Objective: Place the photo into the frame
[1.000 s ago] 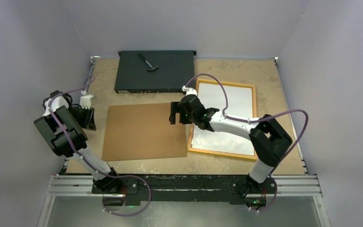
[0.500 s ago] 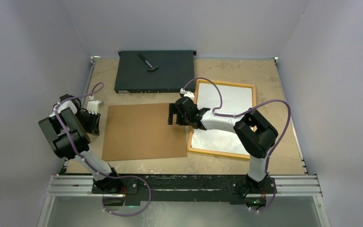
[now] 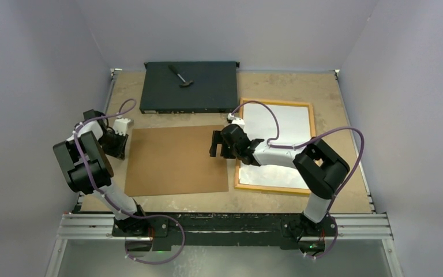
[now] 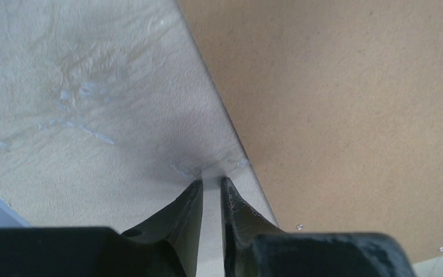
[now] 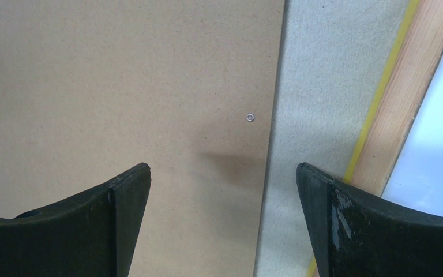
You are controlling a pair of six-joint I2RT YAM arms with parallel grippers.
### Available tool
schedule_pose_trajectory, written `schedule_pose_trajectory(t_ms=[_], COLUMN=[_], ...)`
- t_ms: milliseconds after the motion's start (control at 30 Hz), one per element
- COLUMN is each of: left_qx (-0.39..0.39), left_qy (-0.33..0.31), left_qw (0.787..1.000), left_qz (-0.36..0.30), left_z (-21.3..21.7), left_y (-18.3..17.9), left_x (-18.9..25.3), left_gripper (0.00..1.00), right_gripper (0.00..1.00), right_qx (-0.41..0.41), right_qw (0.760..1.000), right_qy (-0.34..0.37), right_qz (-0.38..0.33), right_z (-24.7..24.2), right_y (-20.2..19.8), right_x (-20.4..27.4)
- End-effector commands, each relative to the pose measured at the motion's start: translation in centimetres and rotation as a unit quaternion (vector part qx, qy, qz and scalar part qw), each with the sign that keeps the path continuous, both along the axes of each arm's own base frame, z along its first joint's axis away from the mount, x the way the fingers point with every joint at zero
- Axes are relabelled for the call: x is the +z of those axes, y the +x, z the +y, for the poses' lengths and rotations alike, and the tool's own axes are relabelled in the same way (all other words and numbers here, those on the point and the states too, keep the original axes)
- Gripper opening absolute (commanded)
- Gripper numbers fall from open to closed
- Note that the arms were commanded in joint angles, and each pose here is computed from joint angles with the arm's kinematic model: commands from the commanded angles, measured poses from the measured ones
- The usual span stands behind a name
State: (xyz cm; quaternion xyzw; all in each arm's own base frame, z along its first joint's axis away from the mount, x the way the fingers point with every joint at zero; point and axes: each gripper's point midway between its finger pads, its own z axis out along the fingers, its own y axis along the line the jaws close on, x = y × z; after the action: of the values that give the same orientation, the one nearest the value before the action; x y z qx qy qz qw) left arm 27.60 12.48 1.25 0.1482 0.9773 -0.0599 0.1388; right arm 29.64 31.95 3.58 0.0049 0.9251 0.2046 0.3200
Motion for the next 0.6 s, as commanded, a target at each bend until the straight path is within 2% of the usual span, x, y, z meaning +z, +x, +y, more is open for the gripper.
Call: schedule_pose_trajectory(t_ms=[0, 67, 200, 433, 567], left_qx=[-0.006, -0.004, -0.005, -0.008, -0.014], left_qy=[-0.023, -0.02, -0.026, -0.044, -0.058], left_qw=[1.0, 1.0, 1.0, 0.999, 0.998], left_qz=[0.001, -0.006, 0.003, 0.022, 0.028], left_z=[-1.9, -2.0, -2.8, -3.6, -4.7], left_y=[0.6, 0.9, 0.7, 0.2, 0.3], left_x=[-2.4, -2.4, -3.2, -4.6, -4.7], left_gripper=[0.11, 0.05, 0.0, 0.0, 0.0], right_gripper=[0.99, 0.99, 0.99, 0.99, 0.99], right_qx=[0.01, 0.016, 0.03, 0.03, 0.042], right_qw=[0.999, 0.998, 0.995, 0.983, 0.969], right_qy=[0.031, 0.045, 0.074, 0.147, 0.223], right_qz=[0.021, 0.031, 0.06, 0.107, 0.1], right_z=[1.6, 2.6, 4.3, 6.4, 7.5], right_y=[-0.4, -0.4, -0.9, -1.6, -0.9], right_x=[-0.4, -0.4, -0.4, 0.8, 4.9])
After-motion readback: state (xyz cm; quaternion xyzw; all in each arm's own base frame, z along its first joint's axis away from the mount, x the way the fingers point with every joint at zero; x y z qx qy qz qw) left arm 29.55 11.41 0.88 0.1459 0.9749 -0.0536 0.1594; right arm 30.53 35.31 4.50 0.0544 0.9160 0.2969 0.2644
